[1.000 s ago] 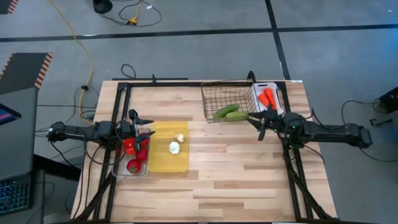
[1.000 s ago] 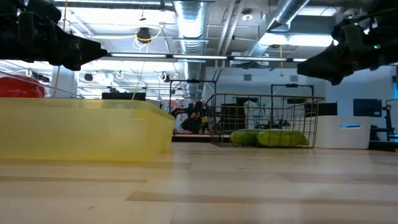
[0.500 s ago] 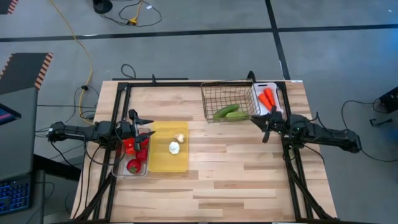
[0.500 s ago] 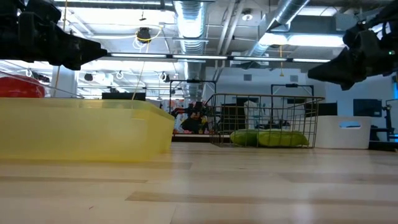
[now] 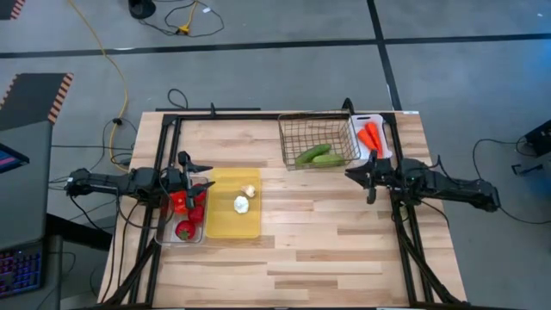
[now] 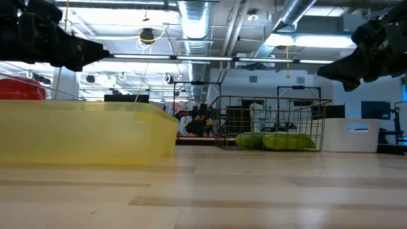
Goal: Sort produce into baskets
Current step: Return to Home Position
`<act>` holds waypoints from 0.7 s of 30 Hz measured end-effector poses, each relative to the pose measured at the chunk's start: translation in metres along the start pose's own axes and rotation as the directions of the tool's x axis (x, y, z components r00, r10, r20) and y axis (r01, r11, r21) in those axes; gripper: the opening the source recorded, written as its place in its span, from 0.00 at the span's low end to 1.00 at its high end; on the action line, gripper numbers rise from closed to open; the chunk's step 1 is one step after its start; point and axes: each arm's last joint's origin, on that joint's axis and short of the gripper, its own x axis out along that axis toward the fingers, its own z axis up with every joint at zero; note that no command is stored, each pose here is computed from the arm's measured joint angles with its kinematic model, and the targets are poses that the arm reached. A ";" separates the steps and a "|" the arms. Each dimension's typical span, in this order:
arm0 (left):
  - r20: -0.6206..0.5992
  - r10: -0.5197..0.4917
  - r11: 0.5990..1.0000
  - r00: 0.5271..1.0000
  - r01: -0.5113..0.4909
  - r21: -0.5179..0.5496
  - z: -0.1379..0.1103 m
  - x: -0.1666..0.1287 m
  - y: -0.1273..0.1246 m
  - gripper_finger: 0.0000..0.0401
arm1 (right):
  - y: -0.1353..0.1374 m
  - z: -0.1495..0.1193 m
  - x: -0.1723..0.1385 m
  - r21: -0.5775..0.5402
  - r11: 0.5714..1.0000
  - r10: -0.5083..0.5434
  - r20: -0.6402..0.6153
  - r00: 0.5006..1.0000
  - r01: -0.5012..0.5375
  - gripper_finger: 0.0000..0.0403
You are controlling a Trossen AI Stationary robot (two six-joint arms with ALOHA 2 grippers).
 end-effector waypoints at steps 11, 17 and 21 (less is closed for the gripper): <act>0.000 0.002 0.999 1.000 -0.002 0.037 0.000 0.000 0.000 0.53 | 0.001 -0.005 0.006 -0.078 0.995 0.063 0.091 0.994 -0.056 0.21; -0.002 0.011 0.998 1.000 -0.011 0.061 0.000 0.000 0.000 0.53 | 0.001 -0.006 0.007 -0.078 0.996 0.059 0.070 0.996 -0.053 0.21; -0.004 0.013 0.997 1.000 -0.013 0.076 0.000 0.000 0.000 0.53 | 0.001 -0.008 0.008 -0.078 0.996 0.055 0.054 0.997 -0.051 0.21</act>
